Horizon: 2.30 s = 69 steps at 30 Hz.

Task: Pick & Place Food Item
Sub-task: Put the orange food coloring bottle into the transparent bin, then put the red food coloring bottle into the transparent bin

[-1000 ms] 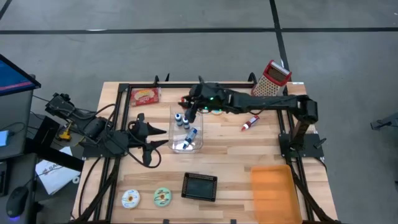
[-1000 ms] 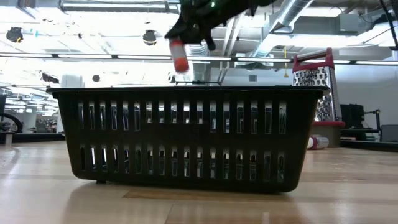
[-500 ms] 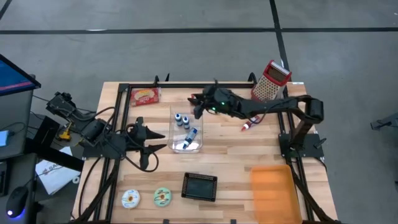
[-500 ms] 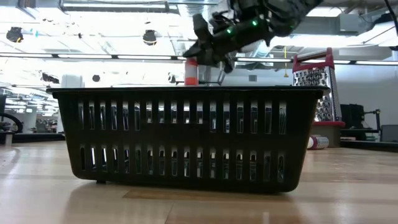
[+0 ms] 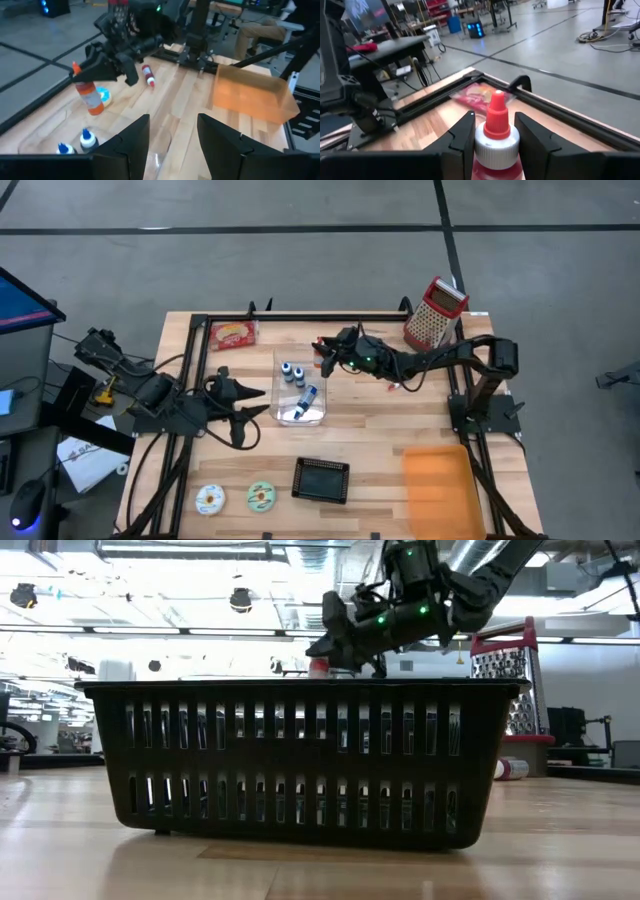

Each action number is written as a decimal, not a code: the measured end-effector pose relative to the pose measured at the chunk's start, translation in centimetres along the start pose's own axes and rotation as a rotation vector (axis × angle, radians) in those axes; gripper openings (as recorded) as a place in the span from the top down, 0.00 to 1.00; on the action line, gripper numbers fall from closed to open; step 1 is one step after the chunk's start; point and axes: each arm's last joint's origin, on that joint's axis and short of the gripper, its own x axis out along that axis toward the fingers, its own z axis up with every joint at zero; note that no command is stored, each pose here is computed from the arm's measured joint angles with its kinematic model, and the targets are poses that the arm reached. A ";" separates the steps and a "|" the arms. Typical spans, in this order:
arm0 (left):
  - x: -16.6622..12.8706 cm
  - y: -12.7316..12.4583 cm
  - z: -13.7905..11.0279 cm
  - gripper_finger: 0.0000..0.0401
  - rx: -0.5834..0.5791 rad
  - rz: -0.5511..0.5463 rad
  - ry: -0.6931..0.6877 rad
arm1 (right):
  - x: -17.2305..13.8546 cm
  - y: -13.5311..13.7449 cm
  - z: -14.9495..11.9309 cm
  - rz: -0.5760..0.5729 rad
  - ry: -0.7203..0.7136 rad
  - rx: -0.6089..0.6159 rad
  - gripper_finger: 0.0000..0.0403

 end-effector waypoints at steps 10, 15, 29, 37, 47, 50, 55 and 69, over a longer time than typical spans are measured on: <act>2.1 -0.2 -3.8 0.60 -0.133 -0.012 -0.039 | 1.3 1.1 -4.1 0.048 0.011 0.008 0.74; 2.5 -0.2 -4.7 0.60 -0.174 -0.015 -0.037 | 1.3 1.7 -5.7 0.004 0.035 -0.033 0.74; 2.5 -0.2 -4.9 0.59 -0.179 -0.045 -0.014 | 1.7 1.5 -8.2 -0.104 0.046 -0.109 0.74; 2.5 -0.2 -4.9 0.59 -0.178 -0.045 -0.013 | 1.6 1.6 -8.2 -0.111 0.040 -0.082 0.54; 2.5 -0.3 -4.9 0.60 -0.177 -0.047 -0.015 | 0.4 3.5 -4.8 -0.060 -0.062 -0.073 0.49; 2.5 -0.4 -4.7 0.60 -0.164 -0.056 -0.028 | -0.7 3.8 -2.0 -0.102 -0.104 -0.114 0.52; 2.5 -0.5 -4.5 0.60 -0.135 -0.065 -0.047 | -3.9 2.4 1.6 -0.299 0.039 -0.084 0.56; 2.3 -0.9 -3.1 0.58 -0.037 -0.078 -0.163 | -14.3 -2.2 1.0 -0.679 0.771 0.080 0.59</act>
